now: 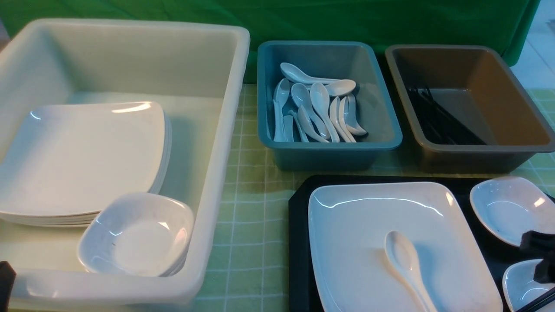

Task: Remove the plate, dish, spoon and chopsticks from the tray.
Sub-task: Use the right arm to grab a pair of chopsticks from the plate

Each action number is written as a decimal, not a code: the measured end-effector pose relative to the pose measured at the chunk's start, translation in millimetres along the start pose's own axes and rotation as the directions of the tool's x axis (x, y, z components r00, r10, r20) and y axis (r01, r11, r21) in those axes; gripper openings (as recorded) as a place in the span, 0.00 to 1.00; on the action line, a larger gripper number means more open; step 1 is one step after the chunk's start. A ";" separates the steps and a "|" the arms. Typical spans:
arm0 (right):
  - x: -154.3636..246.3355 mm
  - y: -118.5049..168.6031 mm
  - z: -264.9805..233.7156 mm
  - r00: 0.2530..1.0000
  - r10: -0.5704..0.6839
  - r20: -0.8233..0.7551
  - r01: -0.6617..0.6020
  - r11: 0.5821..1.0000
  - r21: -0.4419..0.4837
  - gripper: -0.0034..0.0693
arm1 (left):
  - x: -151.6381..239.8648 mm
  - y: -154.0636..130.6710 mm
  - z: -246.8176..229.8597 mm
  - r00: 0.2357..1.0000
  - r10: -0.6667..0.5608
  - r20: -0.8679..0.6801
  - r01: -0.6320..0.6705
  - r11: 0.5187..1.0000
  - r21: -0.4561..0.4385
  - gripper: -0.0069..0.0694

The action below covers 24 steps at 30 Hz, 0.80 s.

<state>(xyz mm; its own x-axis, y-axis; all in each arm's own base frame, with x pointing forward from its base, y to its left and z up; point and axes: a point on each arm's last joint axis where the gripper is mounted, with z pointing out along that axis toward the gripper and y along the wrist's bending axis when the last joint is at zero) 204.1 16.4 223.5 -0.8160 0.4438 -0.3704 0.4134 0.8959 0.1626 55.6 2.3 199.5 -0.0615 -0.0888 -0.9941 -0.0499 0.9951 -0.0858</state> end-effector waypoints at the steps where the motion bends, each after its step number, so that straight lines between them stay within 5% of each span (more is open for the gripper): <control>1: -11.0 6.3 3.4 1.000 -0.018 -0.012 0.018 1.000 0.013 0.47 | 0.0 0.0 0.0 1.000 0.000 0.000 0.000 1.000 0.000 0.38; 9: -79.1 -3.7 -11.9 0.995 0.094 -0.042 -0.088 0.987 0.132 0.49 | 0.0 0.0 0.0 1.000 0.002 0.000 -0.002 1.000 0.000 0.38; 15: -63.6 -38.8 1.8 0.973 0.166 -0.159 -0.124 0.962 0.243 0.49 | 0.0 0.0 0.0 1.000 0.002 0.000 -0.002 1.000 0.000 0.38; 24: -26.2 -38.0 36.2 0.934 0.290 -0.208 -0.269 0.955 0.124 0.49 | 0.0 0.0 0.0 1.000 0.002 0.000 -0.002 1.000 0.000 0.38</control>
<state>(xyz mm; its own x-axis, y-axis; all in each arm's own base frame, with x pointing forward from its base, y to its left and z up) 224.4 -30.1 194.0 -0.7263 0.6788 -0.1082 0.6645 0.7337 0.1420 55.6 2.3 199.5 -0.0616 -0.0870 -0.9943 -0.0498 0.9952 -0.0840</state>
